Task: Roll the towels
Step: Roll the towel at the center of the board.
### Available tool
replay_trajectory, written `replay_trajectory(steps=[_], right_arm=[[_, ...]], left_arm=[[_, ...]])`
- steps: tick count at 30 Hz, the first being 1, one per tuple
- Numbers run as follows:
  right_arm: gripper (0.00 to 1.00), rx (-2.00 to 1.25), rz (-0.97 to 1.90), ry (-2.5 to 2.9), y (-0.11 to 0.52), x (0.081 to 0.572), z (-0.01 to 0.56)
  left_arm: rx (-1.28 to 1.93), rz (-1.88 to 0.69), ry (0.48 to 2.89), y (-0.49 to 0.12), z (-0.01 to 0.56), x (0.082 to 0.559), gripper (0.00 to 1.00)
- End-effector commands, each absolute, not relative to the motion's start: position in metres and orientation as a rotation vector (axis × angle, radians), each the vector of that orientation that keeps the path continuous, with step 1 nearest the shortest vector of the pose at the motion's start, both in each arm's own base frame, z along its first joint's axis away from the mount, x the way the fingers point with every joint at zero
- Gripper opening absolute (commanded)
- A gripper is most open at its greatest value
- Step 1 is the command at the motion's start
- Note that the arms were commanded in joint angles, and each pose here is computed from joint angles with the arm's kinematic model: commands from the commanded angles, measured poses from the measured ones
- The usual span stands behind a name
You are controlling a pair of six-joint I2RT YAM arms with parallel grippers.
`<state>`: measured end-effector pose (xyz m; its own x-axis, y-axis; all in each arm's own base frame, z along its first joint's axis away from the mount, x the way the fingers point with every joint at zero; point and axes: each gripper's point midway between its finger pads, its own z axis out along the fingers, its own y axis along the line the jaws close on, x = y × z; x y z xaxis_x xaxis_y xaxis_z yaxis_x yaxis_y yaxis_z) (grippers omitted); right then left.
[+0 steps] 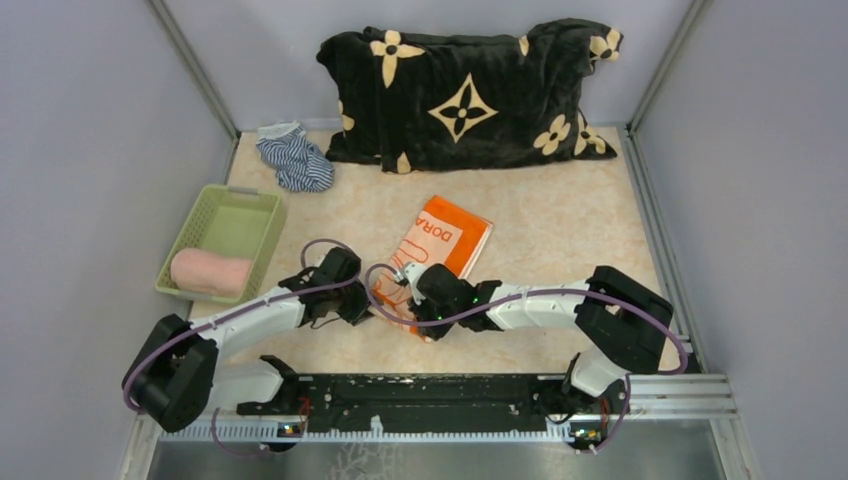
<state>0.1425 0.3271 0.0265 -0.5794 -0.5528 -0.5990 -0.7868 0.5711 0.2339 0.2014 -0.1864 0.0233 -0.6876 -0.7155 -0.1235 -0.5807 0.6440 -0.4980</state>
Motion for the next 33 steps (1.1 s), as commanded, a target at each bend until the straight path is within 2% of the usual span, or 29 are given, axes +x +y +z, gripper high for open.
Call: replay_trajectory(steps=[1, 7, 12, 15, 17, 19, 22, 26, 33], right_arm=[[0.0, -1.049, 0.756, 2.316, 0.331, 0.141, 0.042], [0.0, -1.053, 0.82, 2.316, 0.334, 0.139, 0.045], [0.0, -1.01, 0.94, 2.339, 0.335, 0.141, 0.053], [0.0, -0.959, 1.073, 2.358, 0.335, 0.144, 0.06], [0.0, -0.934, 1.163, 2.388, 0.335, 0.146, 0.062], [0.0, -0.908, 1.238, 2.416, 0.334, 0.148, 0.063], [0.0, -0.86, 1.335, 2.453, 0.332, 0.153, 0.064], [0.0, -0.78, 1.436, 2.54, 0.329, 0.158, 0.054], [0.0, -0.593, 1.578, 2.615, 0.32, 0.174, 0.044]], left_arm=[[-1.071, -0.447, 2.502, -0.165, 0.025, 0.209, 0.45], [-1.025, -0.355, 2.516, -0.157, 0.023, 0.211, 0.36], [-0.955, -0.331, 2.515, -0.158, 0.031, 0.219, 0.14], [-0.898, -0.31, 2.503, -0.158, 0.042, 0.228, 0.13], [-0.861, -0.298, 2.491, -0.157, 0.05, 0.233, 0.2], [-0.833, -0.287, 2.482, -0.156, 0.057, 0.237, 0.38], [-0.798, -0.282, 2.466, -0.154, 0.067, 0.239, 0.56], [-0.762, -0.29, 2.448, -0.149, 0.074, 0.237, 0.65], [-0.682, -0.337, 2.46, -0.142, 0.073, 0.218, 0.73]])
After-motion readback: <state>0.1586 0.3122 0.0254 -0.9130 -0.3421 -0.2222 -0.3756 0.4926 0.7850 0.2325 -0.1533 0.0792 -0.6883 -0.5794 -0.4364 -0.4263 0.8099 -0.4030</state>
